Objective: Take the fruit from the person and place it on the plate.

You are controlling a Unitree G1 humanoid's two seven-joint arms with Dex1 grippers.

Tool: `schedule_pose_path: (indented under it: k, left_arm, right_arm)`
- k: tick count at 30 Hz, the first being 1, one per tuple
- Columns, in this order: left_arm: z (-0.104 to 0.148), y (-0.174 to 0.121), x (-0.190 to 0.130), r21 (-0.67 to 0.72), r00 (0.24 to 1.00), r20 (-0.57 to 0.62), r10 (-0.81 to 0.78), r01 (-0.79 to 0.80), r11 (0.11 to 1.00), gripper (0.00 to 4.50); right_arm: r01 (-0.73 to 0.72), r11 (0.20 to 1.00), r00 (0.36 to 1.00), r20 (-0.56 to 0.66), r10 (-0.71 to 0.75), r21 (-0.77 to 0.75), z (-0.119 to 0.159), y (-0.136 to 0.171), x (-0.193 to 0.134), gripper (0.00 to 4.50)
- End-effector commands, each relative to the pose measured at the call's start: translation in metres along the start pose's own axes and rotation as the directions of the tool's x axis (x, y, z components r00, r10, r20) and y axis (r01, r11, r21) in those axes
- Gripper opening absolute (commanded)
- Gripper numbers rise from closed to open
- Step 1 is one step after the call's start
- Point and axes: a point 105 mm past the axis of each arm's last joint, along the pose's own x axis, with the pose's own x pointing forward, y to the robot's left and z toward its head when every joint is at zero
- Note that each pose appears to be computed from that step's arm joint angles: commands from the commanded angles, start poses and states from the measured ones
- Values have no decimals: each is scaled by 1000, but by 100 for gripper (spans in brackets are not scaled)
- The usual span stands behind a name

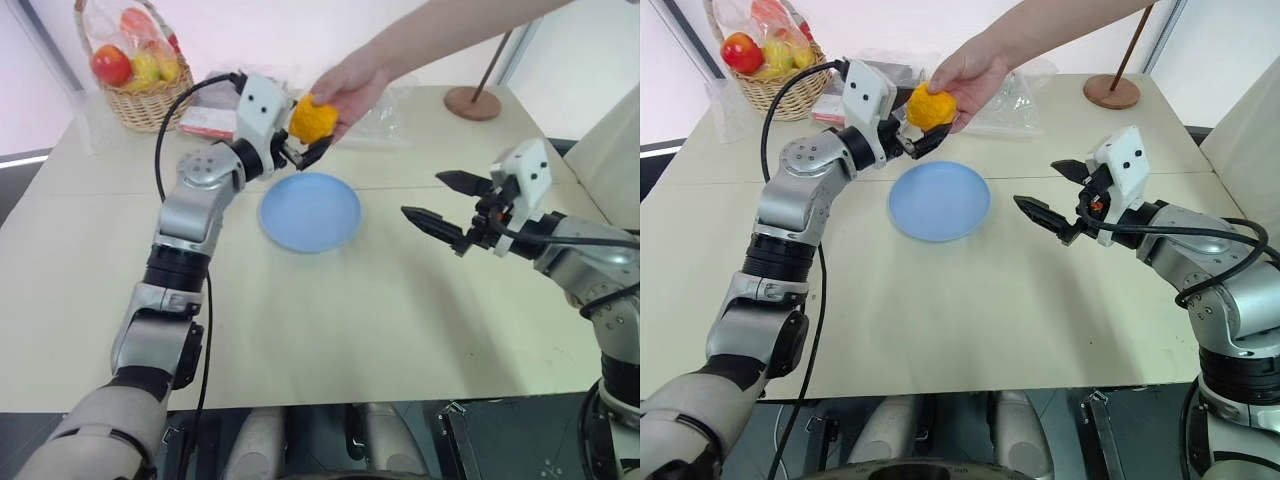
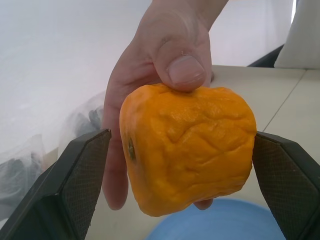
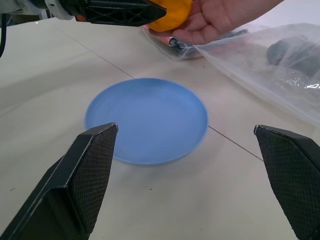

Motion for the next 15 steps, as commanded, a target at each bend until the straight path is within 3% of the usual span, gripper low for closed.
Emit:
schedule_pose_path:
  k: [1,4,5,15]
  left_arm:
    - [21,7,2,39,998,67,22,-25,999,363]
    - [22,7,2,38,997,73,23,-26,999,225]
    - [22,7,2,37,997,75,24,-27,999,214]
    - [32,13,-2,31,996,92,12,-15,999,214]
  right_arm:
    - [19,998,998,57,-16,-56,17,-1,-6,450]
    - [22,998,998,57,-18,-57,16,-2,-6,450]
    - [22,998,998,56,-19,-57,16,-2,-6,450]
    - [25,998,998,54,-22,-56,15,-1,-7,450]
